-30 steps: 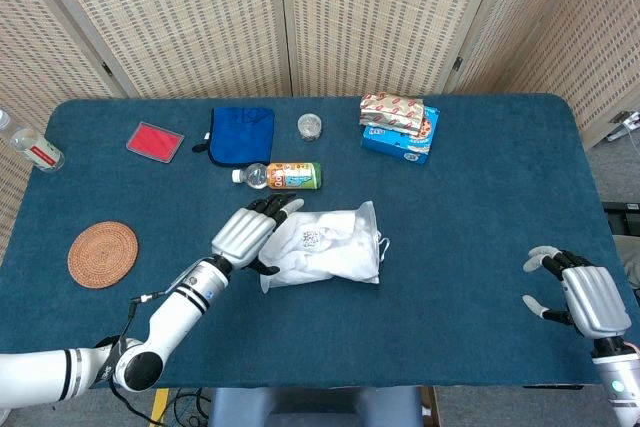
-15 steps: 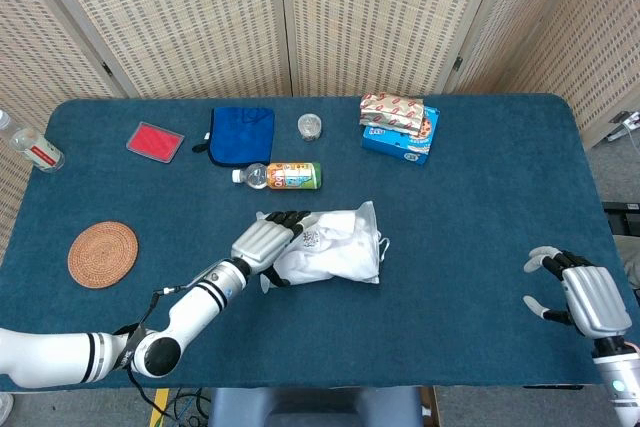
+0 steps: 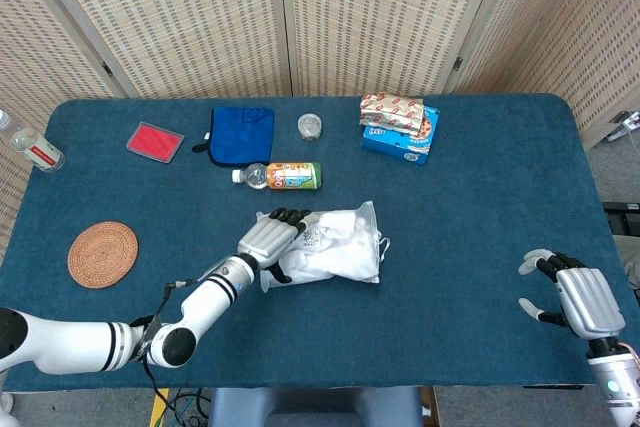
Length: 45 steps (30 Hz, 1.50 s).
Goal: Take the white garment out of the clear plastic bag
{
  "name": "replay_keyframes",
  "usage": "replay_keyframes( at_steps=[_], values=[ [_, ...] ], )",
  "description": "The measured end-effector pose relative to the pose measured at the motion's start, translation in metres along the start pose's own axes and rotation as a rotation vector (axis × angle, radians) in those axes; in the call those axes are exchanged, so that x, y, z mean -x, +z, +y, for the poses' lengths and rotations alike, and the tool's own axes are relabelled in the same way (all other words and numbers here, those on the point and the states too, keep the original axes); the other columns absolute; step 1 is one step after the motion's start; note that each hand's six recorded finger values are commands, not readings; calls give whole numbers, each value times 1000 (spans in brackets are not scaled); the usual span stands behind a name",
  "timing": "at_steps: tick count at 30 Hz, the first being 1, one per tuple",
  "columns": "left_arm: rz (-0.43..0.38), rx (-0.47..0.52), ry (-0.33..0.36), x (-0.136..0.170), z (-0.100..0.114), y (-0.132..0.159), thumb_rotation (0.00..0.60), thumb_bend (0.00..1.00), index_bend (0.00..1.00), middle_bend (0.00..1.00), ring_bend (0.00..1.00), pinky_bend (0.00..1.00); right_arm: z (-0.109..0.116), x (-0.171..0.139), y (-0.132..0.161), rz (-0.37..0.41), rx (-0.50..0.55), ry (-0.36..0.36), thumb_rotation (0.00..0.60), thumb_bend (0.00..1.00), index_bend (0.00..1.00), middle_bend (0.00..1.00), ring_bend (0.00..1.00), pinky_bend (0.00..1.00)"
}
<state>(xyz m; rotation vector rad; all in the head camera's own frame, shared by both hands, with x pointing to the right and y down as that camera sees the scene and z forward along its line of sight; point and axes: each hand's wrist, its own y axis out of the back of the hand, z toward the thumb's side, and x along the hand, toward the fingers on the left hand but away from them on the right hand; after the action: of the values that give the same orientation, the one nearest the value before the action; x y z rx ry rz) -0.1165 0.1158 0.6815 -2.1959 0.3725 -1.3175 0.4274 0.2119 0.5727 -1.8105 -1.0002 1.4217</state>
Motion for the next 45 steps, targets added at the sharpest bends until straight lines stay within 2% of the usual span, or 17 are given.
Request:
replay_keyframes(
  at_steps=[12, 20, 25, 31, 39, 45],
  values=[
    [5, -23, -29, -13, -8, 3, 600, 0, 0, 0, 0, 7, -4, -1, -1, -5, 5, 11, 600, 133, 440, 345, 318, 428],
    [-5, -74, -8, -20, -13, 2, 600, 0, 0, 0, 10, 256, -6, 0, 2, 2, 8, 14, 600, 132, 440, 349, 318, 428],
    [-18, -112, 14, -22, -16, 4, 600, 0, 0, 8, 124, 391, -7, 2, 4, 4, 10, 18, 600, 133, 441, 353, 318, 428],
    [-28, -162, 59, -24, -21, 6, 600, 0, 17, 120, 233, 478, -8, 4, 7, 10, 12, 21, 600, 133, 440, 357, 319, 428],
    [-40, -203, 131, -23, -20, 8, 600, 7, 195, 291, 375, 565, -10, 6, 9, 14, 18, 26, 600, 135, 440, 364, 320, 428],
    [-51, -231, 212, -21, -18, 10, 600, 146, 345, 430, 486, 632, -11, 7, 10, 13, 25, 28, 600, 138, 440, 369, 320, 428]
  ],
)
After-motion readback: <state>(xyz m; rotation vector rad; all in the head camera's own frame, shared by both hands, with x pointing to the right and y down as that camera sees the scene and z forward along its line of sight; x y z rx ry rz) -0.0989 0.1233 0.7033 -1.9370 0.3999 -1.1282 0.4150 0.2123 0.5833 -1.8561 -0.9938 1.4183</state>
